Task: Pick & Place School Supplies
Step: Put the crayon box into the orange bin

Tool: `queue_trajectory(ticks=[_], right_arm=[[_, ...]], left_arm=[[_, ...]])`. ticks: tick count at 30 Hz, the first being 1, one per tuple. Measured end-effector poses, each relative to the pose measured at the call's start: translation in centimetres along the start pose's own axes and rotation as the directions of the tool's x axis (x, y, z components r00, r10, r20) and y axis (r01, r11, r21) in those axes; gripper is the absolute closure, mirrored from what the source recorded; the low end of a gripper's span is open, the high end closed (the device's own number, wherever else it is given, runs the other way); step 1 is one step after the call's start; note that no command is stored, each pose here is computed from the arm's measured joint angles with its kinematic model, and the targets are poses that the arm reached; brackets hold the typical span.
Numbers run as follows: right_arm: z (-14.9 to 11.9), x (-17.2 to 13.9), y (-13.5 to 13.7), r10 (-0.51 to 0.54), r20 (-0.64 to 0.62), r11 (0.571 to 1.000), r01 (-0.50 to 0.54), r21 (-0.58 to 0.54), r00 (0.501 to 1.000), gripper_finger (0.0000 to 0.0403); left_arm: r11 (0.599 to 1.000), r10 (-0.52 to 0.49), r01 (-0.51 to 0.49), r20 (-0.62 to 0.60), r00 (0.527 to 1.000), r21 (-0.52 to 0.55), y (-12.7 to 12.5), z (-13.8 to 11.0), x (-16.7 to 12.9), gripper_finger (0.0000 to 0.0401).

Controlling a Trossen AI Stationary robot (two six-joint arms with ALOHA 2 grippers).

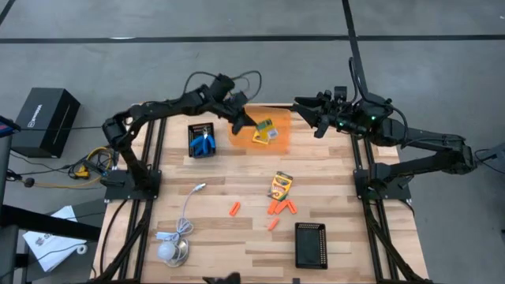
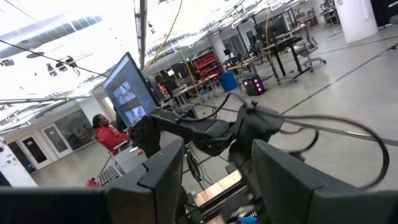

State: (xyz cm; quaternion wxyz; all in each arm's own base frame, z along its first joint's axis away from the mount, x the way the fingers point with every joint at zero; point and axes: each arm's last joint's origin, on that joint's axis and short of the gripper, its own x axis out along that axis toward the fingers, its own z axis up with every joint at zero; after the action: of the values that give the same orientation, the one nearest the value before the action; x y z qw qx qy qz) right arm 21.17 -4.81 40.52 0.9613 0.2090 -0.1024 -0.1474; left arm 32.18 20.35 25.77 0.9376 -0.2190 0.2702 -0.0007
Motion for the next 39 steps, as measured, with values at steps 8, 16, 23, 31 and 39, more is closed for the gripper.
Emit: queue_trajectory(ticks=[8, 16, 23, 31, 39], right_arm=[[0.1, 0.0, -0.1, -0.005, 0.002, 1.000, 0.005, 0.000, 1.000, 0.0220], [0.0, 0.0, -0.1, -0.003, 0.001, 1.000, 0.003, 0.000, 1.000, 0.0220], [0.0, 0.0, -0.1, -0.003, 0.001, 1.000, 0.003, 0.003, 1.000, 0.0220], [0.0, 0.0, -0.1, -0.002, 0.002, 1.000, 0.002, 0.003, 1.000, 0.0220], [0.0, 0.0, -0.1, -0.006, -0.005, 1.000, 0.006, -0.003, 1.000, 0.0220]], left_arm=[[0.997, 0.056, -0.054, 0.025, 0.998, -0.051, 2.8, -0.1, -0.9, 0.0400], [0.988, 0.031, -0.045, -0.097, 0.995, -0.145, 5.1, -3.2, 3.9, 0.0400], [0.986, 0.060, -0.073, -0.092, 0.994, -0.151, 6.0, -3.8, 5.0, 0.0371], [0.991, 0.097, -0.095, 0.017, 0.995, -0.096, 4.5, -1.1, 1.8, 0.0291], [0.990, -0.013, 0.034, 0.146, 0.989, -0.139, -0.3, 2.0, -2.4, 0.0235]])
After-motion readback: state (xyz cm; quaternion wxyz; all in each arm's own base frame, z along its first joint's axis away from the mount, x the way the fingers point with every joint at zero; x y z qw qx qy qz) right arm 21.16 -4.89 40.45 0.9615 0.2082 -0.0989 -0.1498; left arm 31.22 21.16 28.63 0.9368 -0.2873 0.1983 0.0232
